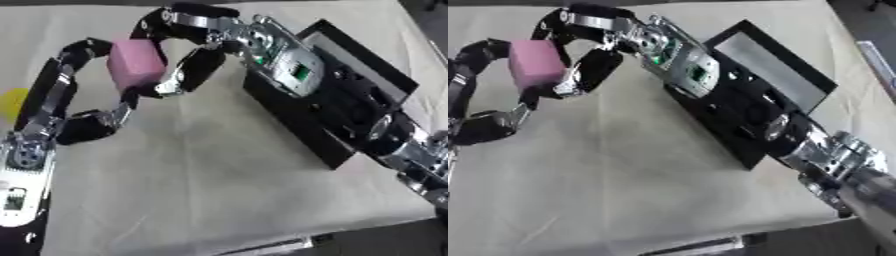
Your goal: Pick up the objects with one hand, pass them to the other hand, and then place them into the box on the other side of the table.
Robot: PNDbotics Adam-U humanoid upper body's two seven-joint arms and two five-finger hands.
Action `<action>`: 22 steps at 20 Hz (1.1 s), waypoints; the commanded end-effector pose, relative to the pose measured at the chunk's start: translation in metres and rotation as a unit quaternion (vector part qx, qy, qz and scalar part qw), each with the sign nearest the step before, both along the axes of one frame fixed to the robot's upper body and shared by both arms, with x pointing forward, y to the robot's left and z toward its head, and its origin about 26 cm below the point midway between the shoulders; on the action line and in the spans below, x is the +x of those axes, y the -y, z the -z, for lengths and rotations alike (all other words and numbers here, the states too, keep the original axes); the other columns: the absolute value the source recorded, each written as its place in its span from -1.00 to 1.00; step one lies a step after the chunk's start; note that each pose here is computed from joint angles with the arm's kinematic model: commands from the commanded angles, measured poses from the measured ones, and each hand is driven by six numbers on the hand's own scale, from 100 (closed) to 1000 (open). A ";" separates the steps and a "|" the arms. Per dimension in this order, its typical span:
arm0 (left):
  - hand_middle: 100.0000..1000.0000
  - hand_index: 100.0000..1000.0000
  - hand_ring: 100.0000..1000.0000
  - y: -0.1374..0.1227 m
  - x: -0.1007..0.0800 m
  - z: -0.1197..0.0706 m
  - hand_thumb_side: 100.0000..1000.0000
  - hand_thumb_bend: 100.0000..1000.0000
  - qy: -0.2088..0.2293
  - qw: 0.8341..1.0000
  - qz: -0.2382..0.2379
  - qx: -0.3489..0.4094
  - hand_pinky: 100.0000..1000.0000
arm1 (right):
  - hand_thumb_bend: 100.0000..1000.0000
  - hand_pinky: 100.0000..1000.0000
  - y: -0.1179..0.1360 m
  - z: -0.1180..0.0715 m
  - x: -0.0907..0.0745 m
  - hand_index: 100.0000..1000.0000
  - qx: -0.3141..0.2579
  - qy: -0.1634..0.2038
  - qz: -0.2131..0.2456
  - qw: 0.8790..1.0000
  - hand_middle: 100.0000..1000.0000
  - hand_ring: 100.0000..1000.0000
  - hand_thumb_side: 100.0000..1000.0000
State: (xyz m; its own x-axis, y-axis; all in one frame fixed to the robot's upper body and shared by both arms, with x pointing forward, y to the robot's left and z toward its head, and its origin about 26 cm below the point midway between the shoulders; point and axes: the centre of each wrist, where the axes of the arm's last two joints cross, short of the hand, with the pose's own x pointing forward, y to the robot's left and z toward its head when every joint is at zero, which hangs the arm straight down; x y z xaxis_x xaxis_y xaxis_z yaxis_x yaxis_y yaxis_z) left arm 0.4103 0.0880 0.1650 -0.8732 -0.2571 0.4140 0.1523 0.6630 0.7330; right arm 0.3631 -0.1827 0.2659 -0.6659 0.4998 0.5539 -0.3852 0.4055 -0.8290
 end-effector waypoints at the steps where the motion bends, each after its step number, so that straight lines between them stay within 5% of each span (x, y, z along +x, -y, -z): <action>1: 0.41 0.76 0.59 -0.002 0.001 -0.005 0.23 0.00 0.019 1.000 -0.016 -0.002 0.74 | -0.26 0.84 0.003 -0.012 -0.004 -0.14 0.004 0.023 -0.004 1.000 -0.49 0.57 -0.79; 5: 0.42 0.78 0.61 -0.008 0.004 -0.002 0.90 0.63 0.024 0.999 -0.024 -0.012 0.76 | -0.26 0.83 0.009 -0.012 -0.004 -0.17 0.005 0.028 0.005 1.000 -0.52 0.55 -0.75; 7: 0.43 0.79 0.62 -0.009 0.004 -0.002 1.00 0.84 0.027 0.999 -0.024 -0.016 0.77 | -0.26 0.83 0.011 -0.013 -0.004 -0.17 0.007 0.029 0.008 1.000 -0.52 0.54 -0.74; 14: 0.44 0.80 0.62 -0.020 0.007 0.004 1.00 0.85 0.021 0.999 -0.042 -0.020 0.78 | -0.25 0.84 0.021 -0.014 -0.006 -0.18 0.014 0.023 0.022 0.999 -0.53 0.54 -0.71; 15: 0.44 0.80 0.62 -0.023 0.008 0.005 1.00 0.82 0.020 0.999 -0.047 -0.019 0.78 | -0.25 0.84 0.023 -0.015 -0.007 -0.18 0.014 0.021 0.024 0.999 -0.53 0.54 -0.71; 17: 0.44 0.78 0.61 -0.034 0.011 0.008 0.79 0.38 0.016 0.998 -0.061 -0.010 0.76 | -0.25 0.84 0.031 -0.017 -0.010 -0.16 0.014 0.018 0.032 0.999 -0.52 0.54 -0.72; 18: 0.42 0.76 0.59 -0.042 0.012 0.011 0.63 -0.06 0.013 0.998 -0.069 -0.004 0.74 | -0.25 0.84 0.037 -0.019 -0.012 -0.16 0.016 0.016 0.038 0.999 -0.51 0.54 -0.74; 20: 0.38 0.72 0.56 -0.059 0.016 0.014 0.38 -0.53 0.001 0.996 -0.089 0.009 0.72 | -0.26 0.85 0.051 -0.023 -0.017 -0.11 0.019 0.013 0.052 0.998 -0.48 0.56 -0.78; 22: 0.37 0.70 0.55 -0.077 0.019 0.013 0.31 -0.63 -0.007 0.994 -0.105 0.024 0.71 | -0.28 0.85 0.066 -0.027 -0.024 -0.10 0.022 0.008 0.065 0.998 -0.46 0.56 -0.80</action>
State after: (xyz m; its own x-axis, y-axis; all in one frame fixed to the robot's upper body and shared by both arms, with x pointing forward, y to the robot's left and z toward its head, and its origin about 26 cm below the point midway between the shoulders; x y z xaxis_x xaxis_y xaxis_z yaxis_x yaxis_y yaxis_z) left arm 0.4259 0.1513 0.1423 -0.7975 -0.4251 0.4281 0.0546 0.6558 0.7529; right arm 0.3464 -0.2386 0.2736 -0.5890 0.5432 0.5983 -0.3577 0.4886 -0.7958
